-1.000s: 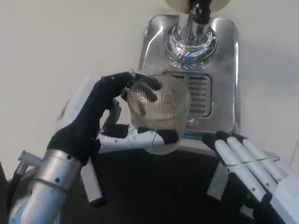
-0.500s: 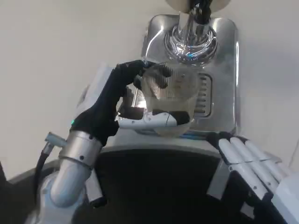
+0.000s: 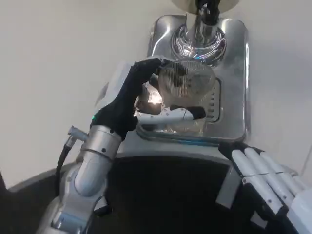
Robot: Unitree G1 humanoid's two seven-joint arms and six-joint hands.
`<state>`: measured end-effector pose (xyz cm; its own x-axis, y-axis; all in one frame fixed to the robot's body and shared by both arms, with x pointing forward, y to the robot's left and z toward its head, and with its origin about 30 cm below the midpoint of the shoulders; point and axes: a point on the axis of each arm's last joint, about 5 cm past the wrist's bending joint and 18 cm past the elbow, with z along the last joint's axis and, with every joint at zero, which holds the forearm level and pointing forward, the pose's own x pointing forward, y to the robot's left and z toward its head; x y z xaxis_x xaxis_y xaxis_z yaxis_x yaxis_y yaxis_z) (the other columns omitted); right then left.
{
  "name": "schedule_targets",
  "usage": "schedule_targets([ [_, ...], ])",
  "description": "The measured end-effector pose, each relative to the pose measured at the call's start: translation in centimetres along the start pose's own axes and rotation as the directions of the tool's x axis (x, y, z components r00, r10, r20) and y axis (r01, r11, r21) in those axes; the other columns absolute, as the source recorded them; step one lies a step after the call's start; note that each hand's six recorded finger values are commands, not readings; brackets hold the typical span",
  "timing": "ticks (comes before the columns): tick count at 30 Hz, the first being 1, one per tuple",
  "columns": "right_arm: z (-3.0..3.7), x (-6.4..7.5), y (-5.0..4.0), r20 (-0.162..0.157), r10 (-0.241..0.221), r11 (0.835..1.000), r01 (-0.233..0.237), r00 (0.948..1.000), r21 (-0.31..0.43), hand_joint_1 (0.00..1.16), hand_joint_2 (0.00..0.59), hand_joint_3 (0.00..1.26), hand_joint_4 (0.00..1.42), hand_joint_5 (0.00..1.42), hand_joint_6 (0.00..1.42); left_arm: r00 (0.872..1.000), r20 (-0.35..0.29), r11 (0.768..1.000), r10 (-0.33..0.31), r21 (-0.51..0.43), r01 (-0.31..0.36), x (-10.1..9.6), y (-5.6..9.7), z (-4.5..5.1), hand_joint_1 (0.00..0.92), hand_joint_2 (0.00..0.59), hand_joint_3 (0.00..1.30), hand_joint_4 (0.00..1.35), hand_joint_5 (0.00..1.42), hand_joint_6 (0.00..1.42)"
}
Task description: Grasp the cup under the faucet to collect the drink, then remove the cup.
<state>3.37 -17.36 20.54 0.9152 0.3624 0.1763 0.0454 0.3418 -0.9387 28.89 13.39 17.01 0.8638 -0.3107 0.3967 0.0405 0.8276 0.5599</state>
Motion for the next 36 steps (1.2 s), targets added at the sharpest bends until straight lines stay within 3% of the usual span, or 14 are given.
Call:
schedule_targets([
  [7,0.02,0.2,0.02,0.006,-0.004,1.000,0.004,1.0000,0.002,0.65,0.262,0.00,0.01,0.04,0.14,0.999,0.029,1.000,0.018,0.009,-0.019,1.5,0.1,-0.17,0.787,0.063,1.14,1.14,1.40,1.42],
  [15,0.00,0.5,0.05,0.002,-0.001,1.000,0.001,1.0000,0.008,0.67,0.258,0.00,0.02,0.04,0.14,1.000,0.000,1.000,0.023,0.016,-0.023,2.5,-0.3,-0.88,0.765,0.059,1.13,1.12,1.41,1.42],
  [33,0.08,0.8,0.26,-0.020,0.005,1.000,-0.005,0.9998,0.015,0.67,0.266,0.00,0.03,0.04,0.14,0.999,0.008,0.999,0.039,0.016,-0.039,3.9,-1.4,-0.59,0.726,0.070,1.10,1.07,1.38,1.42],
  [36,0.15,0.9,0.31,-0.019,-0.001,1.000,0.001,0.9998,0.021,0.67,0.266,0.00,0.03,0.05,0.14,0.999,0.011,0.999,0.037,0.020,-0.037,4.1,-1.5,-0.54,0.689,0.086,1.03,1.04,1.34,1.42],
])
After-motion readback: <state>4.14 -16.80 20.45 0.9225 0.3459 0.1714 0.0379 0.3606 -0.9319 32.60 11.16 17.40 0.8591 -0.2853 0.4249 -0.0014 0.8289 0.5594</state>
